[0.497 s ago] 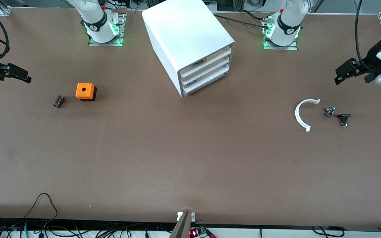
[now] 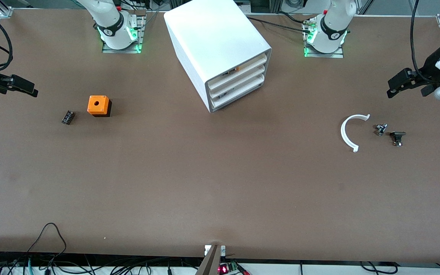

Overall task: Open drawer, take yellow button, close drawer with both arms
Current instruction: 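Move the left gripper toward the white drawer cabinet, then grasp the drawer handle of the white cabinet with the left gripper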

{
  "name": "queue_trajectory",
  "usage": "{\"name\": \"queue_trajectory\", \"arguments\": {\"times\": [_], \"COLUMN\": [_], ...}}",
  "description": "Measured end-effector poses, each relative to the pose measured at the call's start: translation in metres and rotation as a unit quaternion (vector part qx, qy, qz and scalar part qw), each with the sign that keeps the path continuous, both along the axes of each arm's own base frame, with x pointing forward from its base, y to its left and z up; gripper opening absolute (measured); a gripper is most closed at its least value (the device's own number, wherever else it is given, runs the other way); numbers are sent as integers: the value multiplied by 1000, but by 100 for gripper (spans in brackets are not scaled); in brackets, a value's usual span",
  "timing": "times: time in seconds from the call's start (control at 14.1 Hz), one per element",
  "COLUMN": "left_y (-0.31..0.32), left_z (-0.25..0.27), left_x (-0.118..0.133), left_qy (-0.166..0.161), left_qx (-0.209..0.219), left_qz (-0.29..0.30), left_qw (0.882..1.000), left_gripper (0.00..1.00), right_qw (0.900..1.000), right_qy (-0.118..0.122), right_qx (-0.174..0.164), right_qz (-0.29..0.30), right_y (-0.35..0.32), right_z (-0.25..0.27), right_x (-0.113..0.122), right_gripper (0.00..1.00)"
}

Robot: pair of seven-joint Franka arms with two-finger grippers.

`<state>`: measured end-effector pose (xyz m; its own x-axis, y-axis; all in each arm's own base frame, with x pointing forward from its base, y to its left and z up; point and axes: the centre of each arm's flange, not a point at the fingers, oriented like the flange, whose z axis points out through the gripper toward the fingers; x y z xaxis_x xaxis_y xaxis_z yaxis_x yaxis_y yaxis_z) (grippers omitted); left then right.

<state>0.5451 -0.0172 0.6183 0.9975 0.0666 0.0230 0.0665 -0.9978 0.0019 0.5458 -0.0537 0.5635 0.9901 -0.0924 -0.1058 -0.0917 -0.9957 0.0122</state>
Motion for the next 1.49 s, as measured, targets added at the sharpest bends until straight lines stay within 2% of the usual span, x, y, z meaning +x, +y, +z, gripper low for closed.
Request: {"name": "queue_trajectory", "arguments": {"times": [0.21, 0.64, 0.85, 1.07, 1.21, 1.35, 1.49], "left_y": [-6, -34, -60, -88, -111, -134, -151], "left_z": [-9, -30, -54, -104, -160, -217, -270], "left_x": [11, 23, 24, 26, 25, 18, 3], "left_qy": [-4, 15, 47, 107, 165, 221, 256], "left_qx": [-3, -10, -15, -29, -71, -161, -244], "left_qz": [-7, -33, -61, -96, -105, -84, -41], "left_qw": [1000, 999, 997, 989, 978, 958, 934], "left_gripper": [100, 100, 100, 100, 100, 100, 100], "right_qw": [1000, 1000, 1000, 1000, 1000, 1000, 1000], "right_qy": [0, 0, 1, 1, -6, -8, -8], "right_qx": [0, 0, 0, 0, 0, 1, 1], "right_qz": [0, 3, 7, 8, 9, 9, 9], "right_y": [0, 3, 8, 9, 9, 10, 10], "right_z": [0, 0, -1, -5, -7, -10, -13], "right_x": [0, 0, 0, -3, -8, -15, -21], "right_gripper": [100, 100, 100, 100, 100, 100, 100]}}
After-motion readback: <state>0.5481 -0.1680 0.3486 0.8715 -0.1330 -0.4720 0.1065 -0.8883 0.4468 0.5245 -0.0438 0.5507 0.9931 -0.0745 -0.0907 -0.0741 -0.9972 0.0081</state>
